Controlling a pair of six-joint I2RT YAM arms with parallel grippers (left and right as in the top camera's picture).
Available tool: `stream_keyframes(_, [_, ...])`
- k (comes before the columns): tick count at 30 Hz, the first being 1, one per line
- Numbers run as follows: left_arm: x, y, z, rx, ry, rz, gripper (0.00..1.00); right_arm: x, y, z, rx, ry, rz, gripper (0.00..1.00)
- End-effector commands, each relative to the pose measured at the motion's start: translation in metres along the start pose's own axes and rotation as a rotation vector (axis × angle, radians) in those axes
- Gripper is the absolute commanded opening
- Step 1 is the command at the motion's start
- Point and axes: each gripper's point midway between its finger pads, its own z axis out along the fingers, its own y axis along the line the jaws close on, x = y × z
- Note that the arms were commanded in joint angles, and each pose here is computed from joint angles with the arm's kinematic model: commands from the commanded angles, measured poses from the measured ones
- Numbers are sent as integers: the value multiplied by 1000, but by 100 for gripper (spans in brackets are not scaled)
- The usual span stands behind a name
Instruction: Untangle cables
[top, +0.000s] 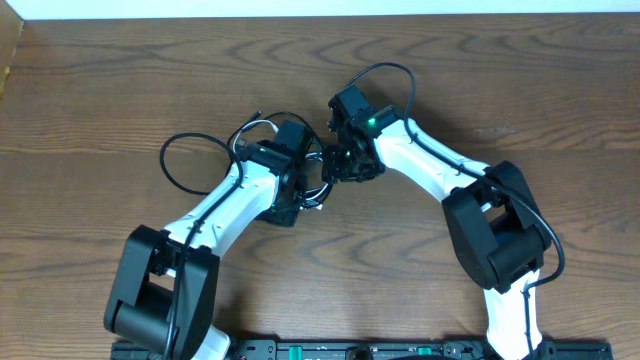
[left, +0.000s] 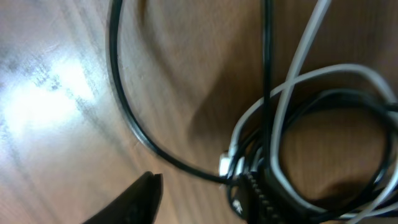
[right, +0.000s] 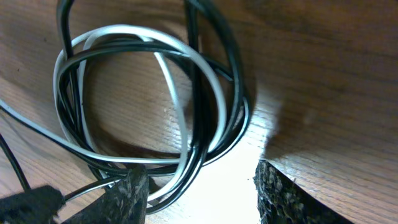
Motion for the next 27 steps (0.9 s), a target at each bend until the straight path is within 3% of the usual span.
stream_keyframes(1, [-14,4,12,-25,-81,-51,38,-6,11,-13,-15,-37,-40,51])
stream_keyframes(8, [-22,1,22,-26,-128,-51,28,3,13,2,-5,-2,21,46])
stream_keyframes(10, [-25,-1,23,-21,-144,-50,25,6,16,4,-4,4,13,39])
stream_keyframes(13, [-34,-3,21,-11,-192,-47,8,9,22,6,-7,6,-2,27])
stream_keyframes(14, [-37,-5,21,-5,-201,-29,8,10,23,6,-8,7,-6,25])
stream_keyframes(21, [-55,-36,16,81,-220,350,8,12,21,5,-17,28,-39,1])
stream_keyframes(27, [-58,-55,12,182,-108,515,7,13,37,-4,-201,70,-135,1])
